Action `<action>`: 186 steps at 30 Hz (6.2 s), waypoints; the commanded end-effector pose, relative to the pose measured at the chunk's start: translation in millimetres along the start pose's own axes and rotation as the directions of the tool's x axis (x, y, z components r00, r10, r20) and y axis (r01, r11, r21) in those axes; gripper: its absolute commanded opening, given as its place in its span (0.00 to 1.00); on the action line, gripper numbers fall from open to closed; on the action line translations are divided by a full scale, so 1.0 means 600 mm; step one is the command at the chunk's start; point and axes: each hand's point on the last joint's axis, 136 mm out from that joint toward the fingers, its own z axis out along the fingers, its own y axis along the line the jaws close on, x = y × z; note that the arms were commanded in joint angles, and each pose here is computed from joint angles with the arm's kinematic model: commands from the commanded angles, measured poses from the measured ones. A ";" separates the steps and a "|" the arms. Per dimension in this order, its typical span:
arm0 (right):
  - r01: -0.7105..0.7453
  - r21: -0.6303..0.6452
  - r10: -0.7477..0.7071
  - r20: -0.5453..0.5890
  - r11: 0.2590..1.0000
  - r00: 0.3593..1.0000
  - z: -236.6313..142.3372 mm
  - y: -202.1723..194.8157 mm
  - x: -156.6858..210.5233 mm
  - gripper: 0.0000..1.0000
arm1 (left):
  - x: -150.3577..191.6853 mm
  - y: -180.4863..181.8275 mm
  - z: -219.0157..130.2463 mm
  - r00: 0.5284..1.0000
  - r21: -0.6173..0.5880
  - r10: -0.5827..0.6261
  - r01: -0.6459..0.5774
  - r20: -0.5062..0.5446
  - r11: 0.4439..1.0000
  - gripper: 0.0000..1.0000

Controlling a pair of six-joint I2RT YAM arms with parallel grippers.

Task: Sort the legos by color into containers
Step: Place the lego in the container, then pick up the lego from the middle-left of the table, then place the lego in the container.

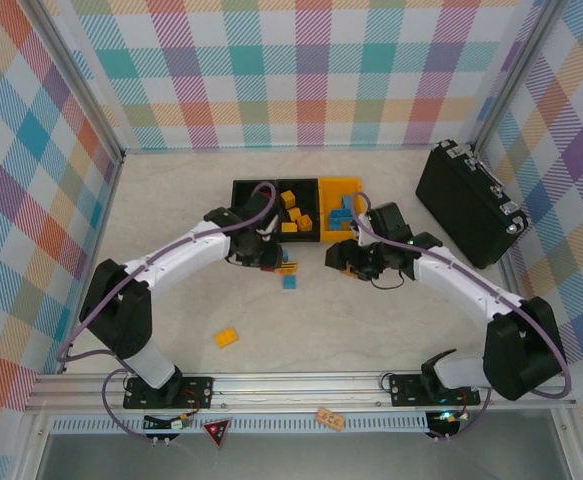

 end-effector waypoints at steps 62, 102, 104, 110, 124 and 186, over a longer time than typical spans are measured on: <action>0.208 0.032 -0.210 0.043 0.978 0.977 0.025 0.054 -0.060 0.57 | -0.178 0.102 -0.045 0.965 -0.001 -0.208 0.211 0.158 0.977 0.58; 0.401 -0.027 -0.401 -0.044 0.916 0.915 0.074 0.050 0.049 0.59 | 0.327 0.136 0.038 0.742 -0.316 -0.628 0.553 -0.233 0.771 0.83; 0.402 -0.022 -0.402 -0.040 0.915 0.915 0.072 0.050 0.048 0.59 | 0.332 0.137 0.044 0.742 -0.327 -0.626 0.545 -0.241 0.772 0.79; 0.398 -0.018 -0.399 -0.039 0.917 0.916 0.074 0.049 0.047 0.59 | 0.336 0.130 0.057 0.740 -0.320 -0.619 0.538 -0.264 0.780 0.65; 0.396 0.000 -0.396 -0.011 0.918 0.918 0.054 0.059 0.038 0.59 | 0.202 0.095 0.030 0.855 -0.227 -0.487 0.446 -0.176 0.866 0.42; 0.121 0.185 -0.164 0.240 0.975 0.957 -0.043 -0.003 -0.091 0.59 | -0.337 -0.044 0.090 0.972 -0.058 -0.159 0.171 0.174 0.983 0.67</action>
